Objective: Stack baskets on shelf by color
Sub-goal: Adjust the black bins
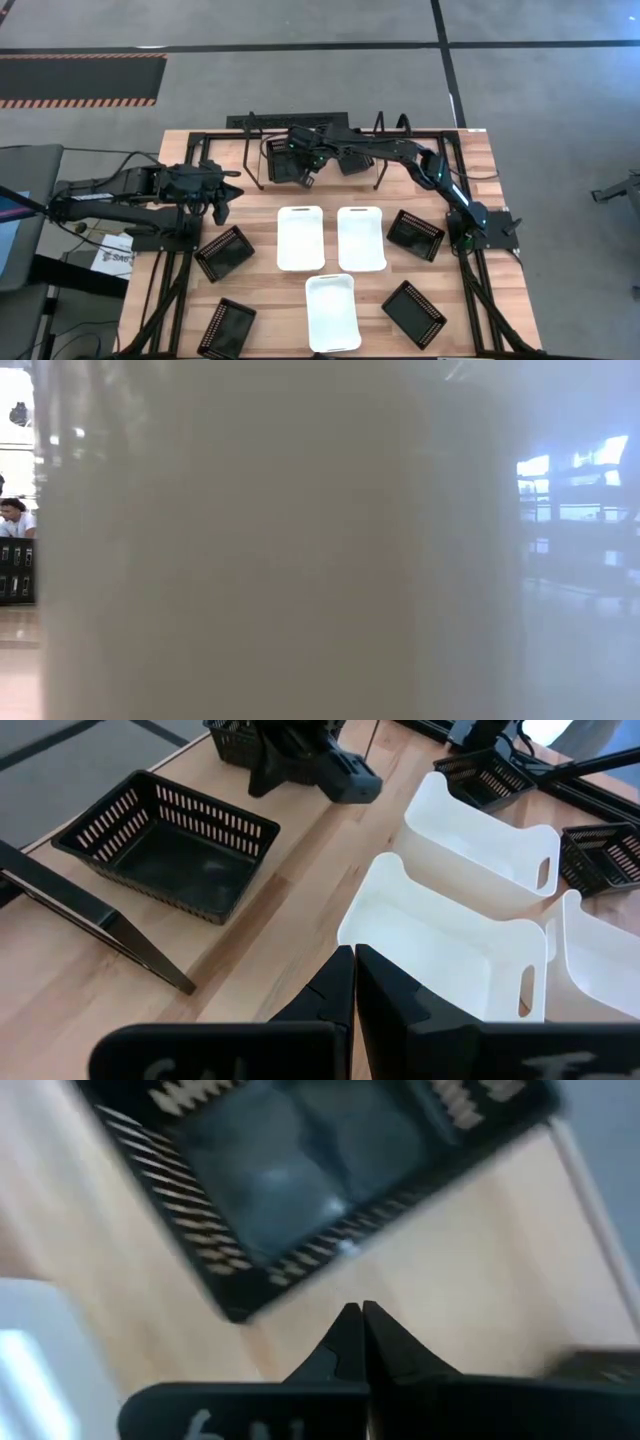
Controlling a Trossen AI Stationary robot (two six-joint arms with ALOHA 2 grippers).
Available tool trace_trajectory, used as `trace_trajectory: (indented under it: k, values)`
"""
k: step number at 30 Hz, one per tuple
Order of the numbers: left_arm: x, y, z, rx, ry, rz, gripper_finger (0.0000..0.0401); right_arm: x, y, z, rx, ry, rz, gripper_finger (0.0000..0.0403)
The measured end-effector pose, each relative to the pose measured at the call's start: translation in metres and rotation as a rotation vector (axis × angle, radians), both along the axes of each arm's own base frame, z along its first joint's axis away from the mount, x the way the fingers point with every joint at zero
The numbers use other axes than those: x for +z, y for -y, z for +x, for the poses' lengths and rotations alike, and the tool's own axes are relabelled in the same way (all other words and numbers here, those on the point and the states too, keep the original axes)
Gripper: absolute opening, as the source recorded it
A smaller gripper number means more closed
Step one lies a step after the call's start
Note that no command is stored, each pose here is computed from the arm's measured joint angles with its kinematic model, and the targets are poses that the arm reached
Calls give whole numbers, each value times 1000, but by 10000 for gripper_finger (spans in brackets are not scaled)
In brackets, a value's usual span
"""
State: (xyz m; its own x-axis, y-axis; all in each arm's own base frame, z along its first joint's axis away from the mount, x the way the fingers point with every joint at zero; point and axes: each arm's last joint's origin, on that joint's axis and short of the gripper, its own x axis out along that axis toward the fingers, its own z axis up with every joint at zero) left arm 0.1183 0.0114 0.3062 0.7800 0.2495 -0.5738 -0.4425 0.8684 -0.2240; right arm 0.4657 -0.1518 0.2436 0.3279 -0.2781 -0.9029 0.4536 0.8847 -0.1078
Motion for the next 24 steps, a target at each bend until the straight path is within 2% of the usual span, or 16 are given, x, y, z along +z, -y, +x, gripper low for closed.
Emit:
trace_trajectory:
  k: [16, 24]
  values:
    - [0, 0, 0, 0, -1, 1, 0, -20, -3, 5, -21, 54, 73, 0]
    - [0, 0, 0, -1, -1, 1, 0, -18, -2, 9, -36, 117, 95, 0]
